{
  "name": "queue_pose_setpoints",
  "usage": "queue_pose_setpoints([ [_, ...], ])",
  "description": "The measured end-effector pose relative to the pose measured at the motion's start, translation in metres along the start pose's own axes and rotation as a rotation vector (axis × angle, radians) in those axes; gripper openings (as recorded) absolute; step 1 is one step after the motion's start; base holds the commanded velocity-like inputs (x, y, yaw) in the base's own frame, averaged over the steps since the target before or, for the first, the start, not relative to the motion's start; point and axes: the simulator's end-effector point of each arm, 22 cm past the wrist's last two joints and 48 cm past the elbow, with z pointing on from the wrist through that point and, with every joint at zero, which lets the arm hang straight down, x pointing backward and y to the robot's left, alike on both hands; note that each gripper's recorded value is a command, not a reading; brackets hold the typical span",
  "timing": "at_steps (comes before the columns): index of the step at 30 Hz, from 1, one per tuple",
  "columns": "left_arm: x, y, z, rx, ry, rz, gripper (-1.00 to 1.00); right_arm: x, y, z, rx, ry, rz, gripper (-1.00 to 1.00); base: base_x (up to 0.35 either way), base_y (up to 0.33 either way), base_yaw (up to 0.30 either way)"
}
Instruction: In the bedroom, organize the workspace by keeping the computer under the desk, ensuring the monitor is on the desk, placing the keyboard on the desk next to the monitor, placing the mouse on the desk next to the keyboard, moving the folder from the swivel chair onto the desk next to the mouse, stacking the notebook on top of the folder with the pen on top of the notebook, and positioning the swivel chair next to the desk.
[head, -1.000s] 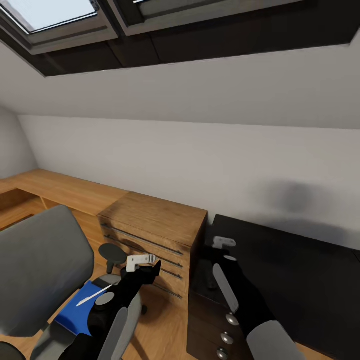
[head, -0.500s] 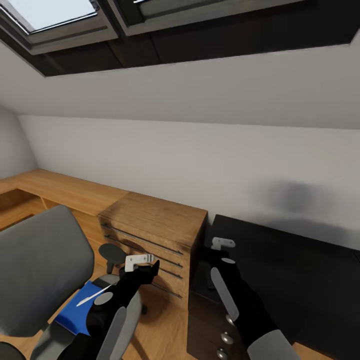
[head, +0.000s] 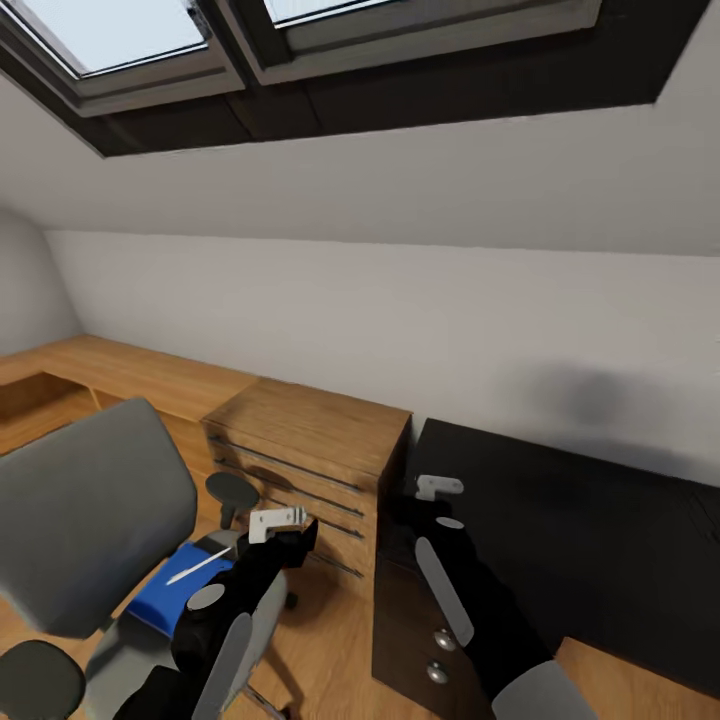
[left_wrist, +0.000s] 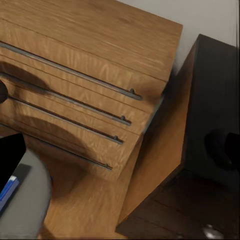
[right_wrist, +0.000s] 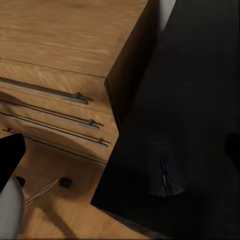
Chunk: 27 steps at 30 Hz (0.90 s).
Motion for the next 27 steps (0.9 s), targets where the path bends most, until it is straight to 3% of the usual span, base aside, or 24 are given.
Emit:
queue_pose_setpoints([
  [17,-0.0054,-0.0013,-0.0032,0.002,-0.012,0.002,1.0,-0.0051,0.0012,-0.0036,-0.005,-0.01,0.0,1.0,-0.337,0.009,-0.256],
  [27,-0.0082,-0.0009,-0.0047,0.001,-0.019,0.001,1.0,-0.0032,0.0035,-0.0043,-0.009,-0.006,-0.004,1.0,-0.308,0.159,-0.274],
])
